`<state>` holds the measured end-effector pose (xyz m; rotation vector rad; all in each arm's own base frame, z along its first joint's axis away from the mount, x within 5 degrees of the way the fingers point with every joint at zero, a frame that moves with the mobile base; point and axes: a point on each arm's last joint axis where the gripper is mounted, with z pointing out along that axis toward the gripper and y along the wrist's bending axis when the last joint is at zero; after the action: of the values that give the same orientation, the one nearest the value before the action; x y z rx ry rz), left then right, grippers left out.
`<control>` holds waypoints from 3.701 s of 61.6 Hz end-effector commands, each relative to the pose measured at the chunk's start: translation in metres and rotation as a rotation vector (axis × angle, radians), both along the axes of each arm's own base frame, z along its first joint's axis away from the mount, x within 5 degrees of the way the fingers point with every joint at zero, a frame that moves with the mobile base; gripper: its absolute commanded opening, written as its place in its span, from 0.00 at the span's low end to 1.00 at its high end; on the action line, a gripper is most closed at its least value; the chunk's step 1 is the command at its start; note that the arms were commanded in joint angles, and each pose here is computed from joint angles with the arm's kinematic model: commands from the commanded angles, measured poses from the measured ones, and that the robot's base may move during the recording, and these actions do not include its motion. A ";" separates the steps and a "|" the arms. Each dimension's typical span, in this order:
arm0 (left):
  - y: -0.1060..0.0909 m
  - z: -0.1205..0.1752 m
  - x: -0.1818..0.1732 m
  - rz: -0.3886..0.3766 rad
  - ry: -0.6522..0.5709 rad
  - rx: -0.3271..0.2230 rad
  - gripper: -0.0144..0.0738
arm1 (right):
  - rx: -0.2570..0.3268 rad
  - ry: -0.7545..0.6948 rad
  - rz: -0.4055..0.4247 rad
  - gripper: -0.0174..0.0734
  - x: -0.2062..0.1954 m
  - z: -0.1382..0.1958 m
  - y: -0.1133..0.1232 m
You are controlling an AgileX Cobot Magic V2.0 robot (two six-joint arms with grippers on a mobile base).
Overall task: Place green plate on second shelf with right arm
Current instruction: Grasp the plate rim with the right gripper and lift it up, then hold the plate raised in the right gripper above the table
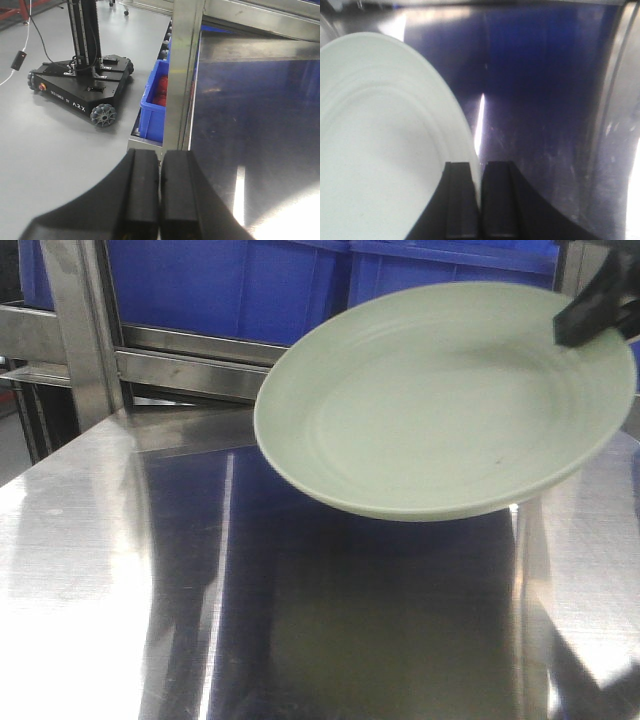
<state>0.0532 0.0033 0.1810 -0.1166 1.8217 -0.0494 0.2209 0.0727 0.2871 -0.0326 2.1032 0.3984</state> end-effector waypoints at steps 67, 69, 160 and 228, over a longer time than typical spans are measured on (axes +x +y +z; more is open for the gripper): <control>-0.001 -0.004 0.001 -0.014 -0.057 0.002 0.30 | 0.005 -0.418 -0.209 0.25 -0.106 -0.009 -0.061; -0.001 -0.004 0.001 -0.014 -0.057 0.002 0.30 | 0.003 -0.408 -0.207 0.25 -0.106 -0.010 -0.061; 0.000 -0.003 0.001 -0.012 -0.058 0.056 0.30 | 0.000 -0.390 -0.204 0.25 -0.107 -0.012 -0.060; 0.000 -0.003 0.001 -0.012 -0.058 0.056 0.30 | 0.000 -0.390 -0.204 0.25 -0.107 -0.012 -0.060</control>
<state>0.0532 0.0048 0.1813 -0.0855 1.8203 -0.0012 0.1114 0.0139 0.2551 0.0855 1.8403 0.2439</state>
